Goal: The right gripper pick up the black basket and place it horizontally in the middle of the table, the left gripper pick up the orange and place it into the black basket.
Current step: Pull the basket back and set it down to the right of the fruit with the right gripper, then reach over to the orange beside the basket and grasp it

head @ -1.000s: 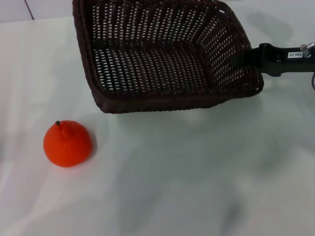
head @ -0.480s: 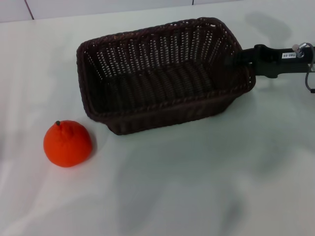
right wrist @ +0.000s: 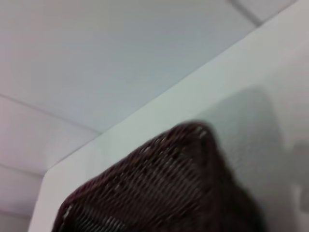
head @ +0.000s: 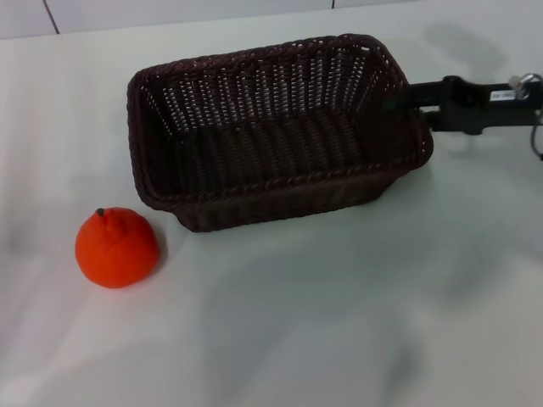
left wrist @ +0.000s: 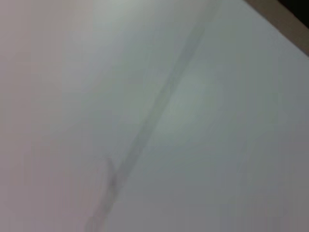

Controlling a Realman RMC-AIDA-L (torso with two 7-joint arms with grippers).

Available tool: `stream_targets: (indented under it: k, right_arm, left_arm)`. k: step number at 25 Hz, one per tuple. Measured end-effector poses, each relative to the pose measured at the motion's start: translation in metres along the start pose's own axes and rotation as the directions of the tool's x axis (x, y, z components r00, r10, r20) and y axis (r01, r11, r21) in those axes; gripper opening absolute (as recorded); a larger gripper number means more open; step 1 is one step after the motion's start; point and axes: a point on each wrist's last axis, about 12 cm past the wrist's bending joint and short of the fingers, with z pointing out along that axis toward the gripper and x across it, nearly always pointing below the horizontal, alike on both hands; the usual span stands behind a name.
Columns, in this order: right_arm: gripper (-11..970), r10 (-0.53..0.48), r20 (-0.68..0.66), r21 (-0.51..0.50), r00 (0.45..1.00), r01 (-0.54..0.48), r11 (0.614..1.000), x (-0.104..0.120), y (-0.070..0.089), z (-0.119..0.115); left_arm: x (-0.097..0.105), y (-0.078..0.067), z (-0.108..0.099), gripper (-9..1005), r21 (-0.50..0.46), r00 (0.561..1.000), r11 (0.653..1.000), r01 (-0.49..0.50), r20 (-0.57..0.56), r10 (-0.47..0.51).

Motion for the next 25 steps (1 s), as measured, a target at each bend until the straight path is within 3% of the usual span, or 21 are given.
stream_targets:
  k: [4,7,13,20,25]
  right_arm:
    - [607,-0.009,-0.065,-0.049,0.998,0.005,0.999,0.013,0.008,-0.016]
    - [614,-0.022,-0.133,-0.074,0.991,0.012,0.997,0.025,0.01,-0.025]
    - [613,-0.051,-0.21,-0.079,0.976,0.035,0.996,0.04,0.005,-0.024]
    - [610,-0.072,-0.22,-0.07,0.973,0.058,0.996,0.047,-0.003,-0.016]
    - [610,-0.067,-0.228,-0.069,0.971,0.053,0.996,0.046,-0.003,-0.015]
  left_arm:
    - [0.001,-0.005,-0.005,917,0.185,0.979,0.983,-0.019,-0.194,0.056]
    - [0.005,-0.006,-0.009,907,0.293,0.94,0.956,0.009,-0.328,0.092]
    - [0.03,-0.005,-0.02,888,0.275,0.846,0.961,0.034,-0.519,0.119]
    - [0.044,-0.002,-0.022,865,0.232,0.796,0.973,0.008,-0.59,0.134]
    - [0.056,-0.001,-0.022,849,0.234,0.736,0.972,-0.004,-0.657,0.161]
